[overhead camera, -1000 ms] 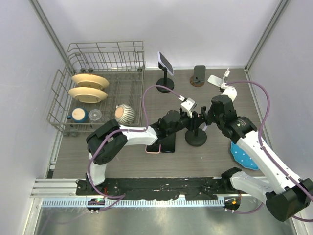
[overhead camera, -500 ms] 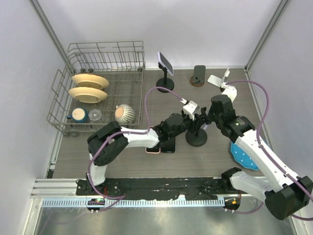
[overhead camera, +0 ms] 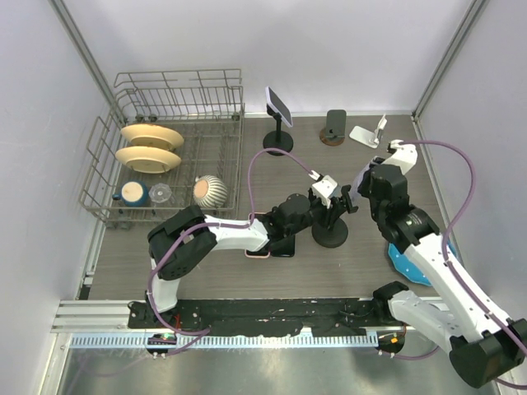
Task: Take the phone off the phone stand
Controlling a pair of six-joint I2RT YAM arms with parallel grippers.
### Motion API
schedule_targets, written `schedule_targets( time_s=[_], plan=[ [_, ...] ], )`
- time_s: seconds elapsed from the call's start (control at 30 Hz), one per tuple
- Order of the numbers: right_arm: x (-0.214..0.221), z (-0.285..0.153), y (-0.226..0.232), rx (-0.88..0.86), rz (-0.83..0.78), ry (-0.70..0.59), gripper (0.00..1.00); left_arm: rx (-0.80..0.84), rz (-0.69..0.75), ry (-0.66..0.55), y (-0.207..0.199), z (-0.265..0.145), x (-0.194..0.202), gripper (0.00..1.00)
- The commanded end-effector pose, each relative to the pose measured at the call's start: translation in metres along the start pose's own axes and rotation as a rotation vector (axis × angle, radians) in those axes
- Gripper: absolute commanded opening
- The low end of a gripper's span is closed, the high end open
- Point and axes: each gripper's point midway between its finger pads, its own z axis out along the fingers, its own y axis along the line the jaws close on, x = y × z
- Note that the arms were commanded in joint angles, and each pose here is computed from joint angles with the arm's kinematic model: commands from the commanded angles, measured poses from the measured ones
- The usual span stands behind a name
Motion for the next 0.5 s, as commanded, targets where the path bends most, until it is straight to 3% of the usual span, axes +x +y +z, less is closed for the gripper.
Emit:
schedule_targets(
  time_s=[0.0, 0.17, 0.47],
  plan=[
    [-0.056, -0.024, -0.006, -0.021, 0.078, -0.207, 0.01, -0.056, 0.035, 0.087, 0.019, -0.006, 0.031, 0.00],
    [-0.061, -0.044, -0.023, -0.007, 0.080, -0.253, 0.01, -0.073, 0.037, 0.021, 0.027, 0.002, -0.004, 0.00],
    [-0.074, -0.085, -0.061, 0.037, 0.120, -0.368, 0.01, -0.152, 0.066, -0.087, 0.087, 0.024, -0.072, 0.00]
  ],
)
